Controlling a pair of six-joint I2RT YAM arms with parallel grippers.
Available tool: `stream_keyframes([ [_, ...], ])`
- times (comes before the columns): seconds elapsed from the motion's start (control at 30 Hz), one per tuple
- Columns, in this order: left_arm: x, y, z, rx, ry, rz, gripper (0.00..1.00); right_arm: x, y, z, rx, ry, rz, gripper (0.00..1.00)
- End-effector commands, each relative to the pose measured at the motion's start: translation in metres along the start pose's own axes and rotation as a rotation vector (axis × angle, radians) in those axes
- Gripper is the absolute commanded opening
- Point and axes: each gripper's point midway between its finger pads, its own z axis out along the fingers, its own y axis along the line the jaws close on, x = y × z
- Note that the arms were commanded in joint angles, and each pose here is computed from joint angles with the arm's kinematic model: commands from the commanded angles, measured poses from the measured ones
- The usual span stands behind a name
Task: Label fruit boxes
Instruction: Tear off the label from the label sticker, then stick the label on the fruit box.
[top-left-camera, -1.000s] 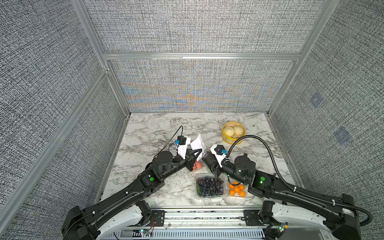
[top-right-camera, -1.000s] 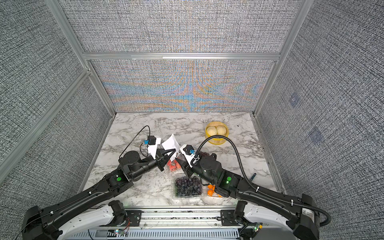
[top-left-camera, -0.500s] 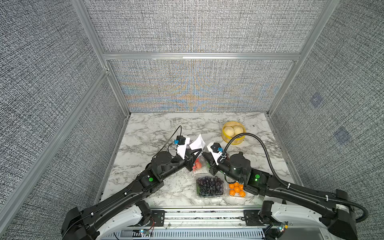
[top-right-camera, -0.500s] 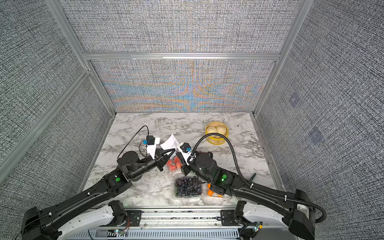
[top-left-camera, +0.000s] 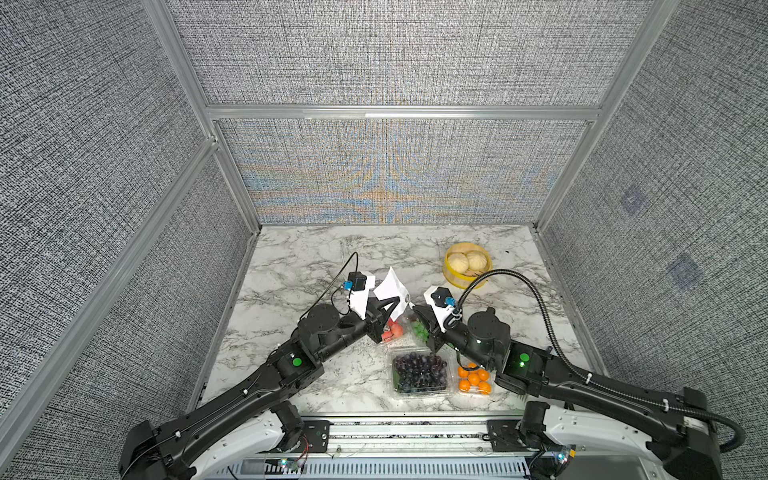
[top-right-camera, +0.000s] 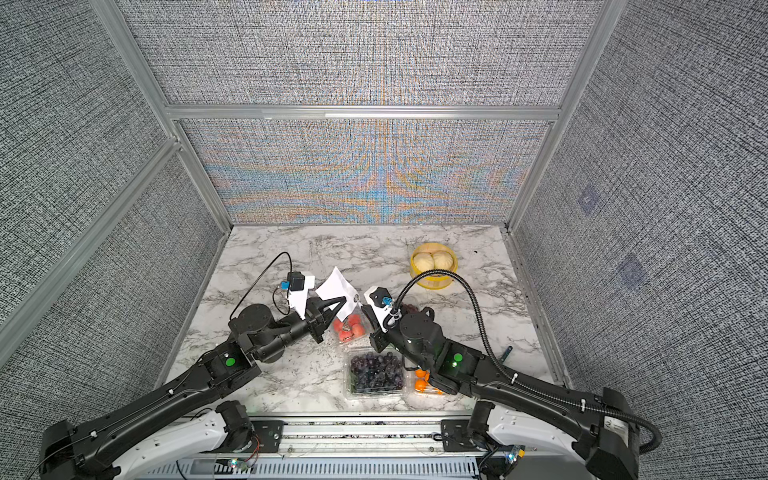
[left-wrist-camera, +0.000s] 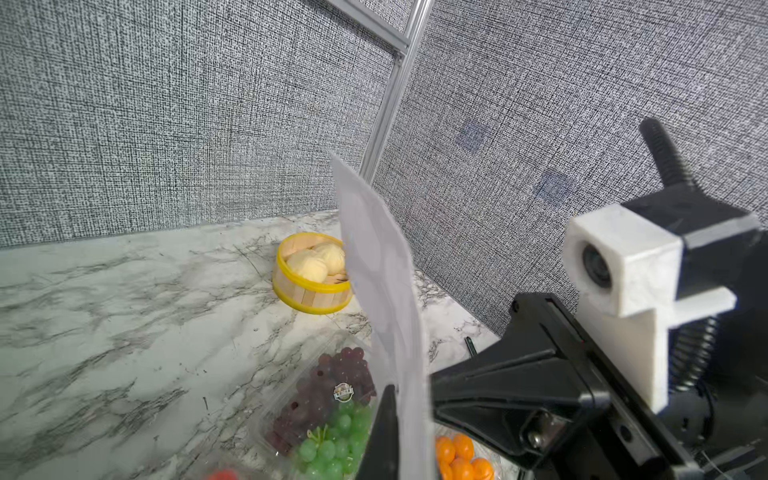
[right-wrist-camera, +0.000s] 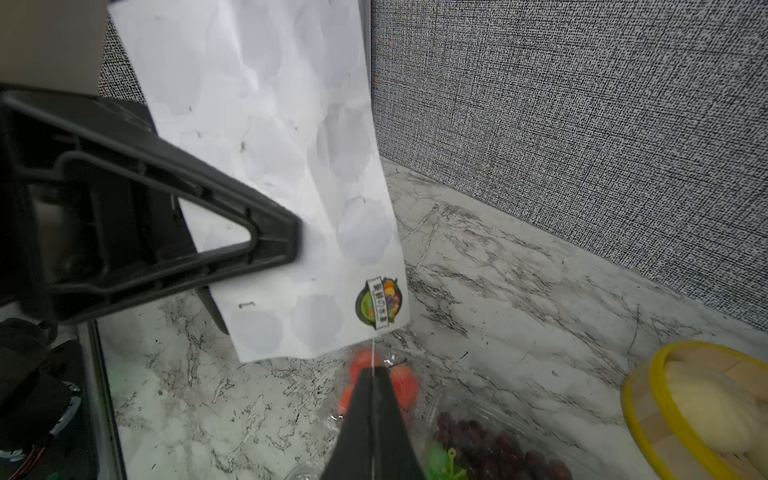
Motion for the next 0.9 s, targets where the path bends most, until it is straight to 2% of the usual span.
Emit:
stream_keyframes([
  [0.0, 0.008, 0.008, -0.004, -0.038, 0.017, -0.015, 0.0, 0.005, -0.006, -0.005, 0.027, 0.021, 0.007, 0.0],
  [0.13, 0.03, 0.018, -0.01, -0.078, 0.09, -0.078, 0.0, 0.018, -0.005, -0.009, 0.014, 0.116, 0.004, 0.0],
  [0.3, 0.091, 0.038, -0.026, -0.179, 0.311, -0.215, 0.0, 0.067, -0.008, -0.019, 0.047, 0.369, 0.022, 0.0],
  [0.4, 0.128, 0.04, -0.035, -0.17, 0.419, -0.27, 0.0, 0.098, -0.009, -0.034, 0.085, 0.528, 0.046, 0.0],
  [0.53, 0.158, 0.045, -0.05, -0.181, 0.469, -0.33, 0.0, 0.122, 0.001, -0.048, 0.124, 0.644, 0.023, 0.0],
  [0.7, 0.193, 0.064, -0.07, -0.275, 0.549, -0.35, 0.0, 0.161, 0.006, -0.056, 0.197, 0.843, -0.125, 0.0],
  [0.77, 0.204, 0.068, -0.072, -0.292, 0.587, -0.35, 0.0, 0.166, 0.012, -0.054, 0.214, 0.852, -0.211, 0.0],
  [0.87, 0.217, 0.073, -0.072, -0.319, 0.64, -0.351, 0.0, 0.17, 0.023, -0.045, 0.188, 0.848, -0.24, 0.0],
])
